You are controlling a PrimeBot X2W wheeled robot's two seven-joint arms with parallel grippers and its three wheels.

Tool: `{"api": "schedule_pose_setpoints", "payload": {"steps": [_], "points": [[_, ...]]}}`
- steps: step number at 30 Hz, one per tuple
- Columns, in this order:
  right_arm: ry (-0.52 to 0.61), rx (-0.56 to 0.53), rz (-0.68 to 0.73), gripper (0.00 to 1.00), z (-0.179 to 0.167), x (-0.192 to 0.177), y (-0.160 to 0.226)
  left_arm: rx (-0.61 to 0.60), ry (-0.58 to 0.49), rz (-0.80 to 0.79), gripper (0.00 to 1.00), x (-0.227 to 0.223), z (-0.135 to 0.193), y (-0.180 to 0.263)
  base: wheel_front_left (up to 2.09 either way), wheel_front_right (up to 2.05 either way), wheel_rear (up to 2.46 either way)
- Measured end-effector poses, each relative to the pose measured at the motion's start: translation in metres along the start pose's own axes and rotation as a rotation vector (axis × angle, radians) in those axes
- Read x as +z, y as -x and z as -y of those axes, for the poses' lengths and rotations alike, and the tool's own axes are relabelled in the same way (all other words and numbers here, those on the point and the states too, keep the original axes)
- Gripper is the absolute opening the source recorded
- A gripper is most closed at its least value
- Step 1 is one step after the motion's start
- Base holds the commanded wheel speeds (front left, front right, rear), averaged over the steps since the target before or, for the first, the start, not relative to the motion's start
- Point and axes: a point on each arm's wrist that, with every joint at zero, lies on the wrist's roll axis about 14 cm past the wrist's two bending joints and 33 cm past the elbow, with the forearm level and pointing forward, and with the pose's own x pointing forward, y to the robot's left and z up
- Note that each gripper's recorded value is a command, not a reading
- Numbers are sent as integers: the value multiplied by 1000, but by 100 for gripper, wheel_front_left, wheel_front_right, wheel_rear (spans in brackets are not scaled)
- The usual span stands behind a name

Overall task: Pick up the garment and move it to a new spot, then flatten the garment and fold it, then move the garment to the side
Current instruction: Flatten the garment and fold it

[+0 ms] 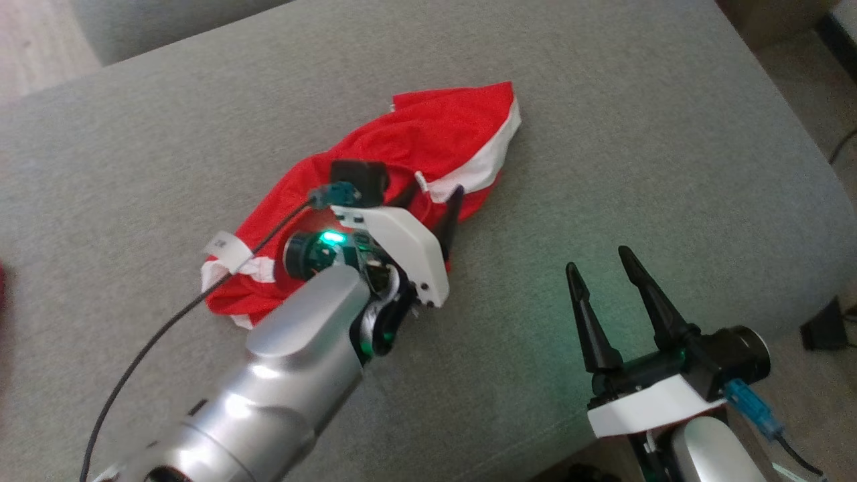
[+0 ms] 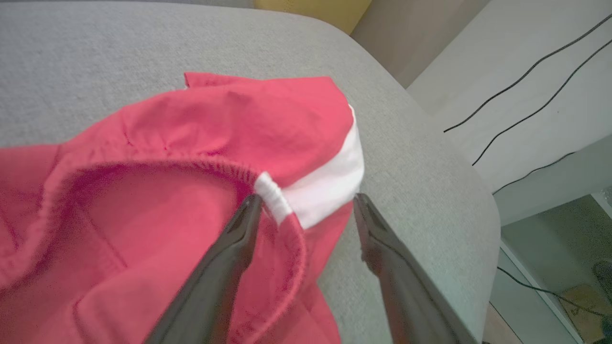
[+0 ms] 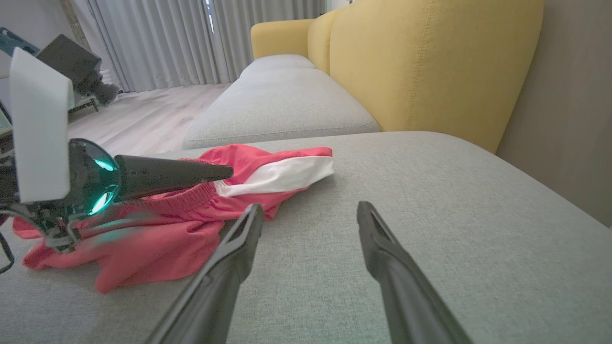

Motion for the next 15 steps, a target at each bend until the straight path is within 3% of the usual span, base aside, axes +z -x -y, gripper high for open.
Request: {"api": "schedule_pose_setpoints", "payload": {"steps": [5,6,7,8,15], "points": [[4,-27,-11,100,7,-2,4,21,29,27,98,8,-9,-10,0,0,0],[4,-29,-12,100,8,-2,5,22,34,30,75,8,-10,-11,0,0,0],[4,-29,-12,100,8,-3,5,25,35,32,45,9,-11,-12,0,0,0],[4,-29,-11,100,8,-2,5,27,35,34,0,8,-11,-12,0,0,0],[2,-24,4,100,6,2,6,-42,8,53,0,12,6,-9,0,0,0]]}}
